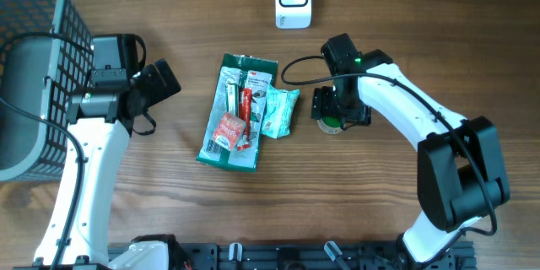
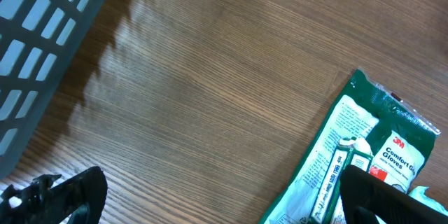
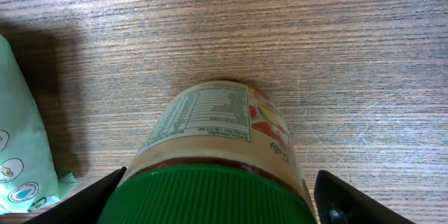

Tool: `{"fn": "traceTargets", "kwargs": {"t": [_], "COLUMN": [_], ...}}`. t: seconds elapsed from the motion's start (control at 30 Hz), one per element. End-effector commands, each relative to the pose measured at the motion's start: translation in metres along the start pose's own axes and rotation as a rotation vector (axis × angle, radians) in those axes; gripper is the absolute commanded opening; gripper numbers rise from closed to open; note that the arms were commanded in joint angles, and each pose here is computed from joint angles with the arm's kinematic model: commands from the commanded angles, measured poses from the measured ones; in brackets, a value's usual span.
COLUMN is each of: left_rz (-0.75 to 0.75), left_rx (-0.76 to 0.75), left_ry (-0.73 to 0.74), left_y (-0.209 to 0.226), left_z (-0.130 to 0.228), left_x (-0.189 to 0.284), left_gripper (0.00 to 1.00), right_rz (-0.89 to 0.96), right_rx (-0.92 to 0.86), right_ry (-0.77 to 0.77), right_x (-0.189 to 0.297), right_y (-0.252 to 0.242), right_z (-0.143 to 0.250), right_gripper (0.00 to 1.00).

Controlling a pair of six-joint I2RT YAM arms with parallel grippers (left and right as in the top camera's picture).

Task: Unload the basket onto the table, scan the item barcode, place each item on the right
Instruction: 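Lower the right gripper and close it around the jar cap, then lift the jar and carry it to the white scanner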

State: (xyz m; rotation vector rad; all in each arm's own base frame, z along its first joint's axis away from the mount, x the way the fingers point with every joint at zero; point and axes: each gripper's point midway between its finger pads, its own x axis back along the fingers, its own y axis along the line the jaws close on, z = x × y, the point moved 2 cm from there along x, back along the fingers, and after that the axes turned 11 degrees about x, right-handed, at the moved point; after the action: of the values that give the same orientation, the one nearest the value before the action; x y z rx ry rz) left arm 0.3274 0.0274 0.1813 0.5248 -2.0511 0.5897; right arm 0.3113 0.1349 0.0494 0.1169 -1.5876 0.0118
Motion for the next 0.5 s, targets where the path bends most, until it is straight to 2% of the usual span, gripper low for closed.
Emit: {"fn": "traceTargets", "kwargs": {"t": [0.0,0.07,0.17,0.47], "left_rz": [-0.008,-0.008,-0.008,-0.008], "left_rx": [-0.007,-0.007,-0.007,-0.007], "left_ry": [-0.007,-0.008,-0.007,-0.008], "left_y": [0.002,0.002,0.002,0.002], "left_z": [-0.003,-0.003,-0.003,-0.003], "left_x": [0.0,0.0,0.0,0.0], "left_gripper": [1.0,1.0,1.0,1.0], "right_rz": [0.013,0.014,0.015,-0.001], "right_rx": [-0.013,-0.013,-0.013,-0.018], "right_ry": [0.027,0.033,0.036,0.038], "right_x": [-0.008,-0.008,-0.008,0.011], "right_y": [-0.003,-0.003,-0.004,-0.003], "right_z": [0.005,0.006,0.007,0.001], "right_gripper": [0.68,0.51,0.45,0.45]}}
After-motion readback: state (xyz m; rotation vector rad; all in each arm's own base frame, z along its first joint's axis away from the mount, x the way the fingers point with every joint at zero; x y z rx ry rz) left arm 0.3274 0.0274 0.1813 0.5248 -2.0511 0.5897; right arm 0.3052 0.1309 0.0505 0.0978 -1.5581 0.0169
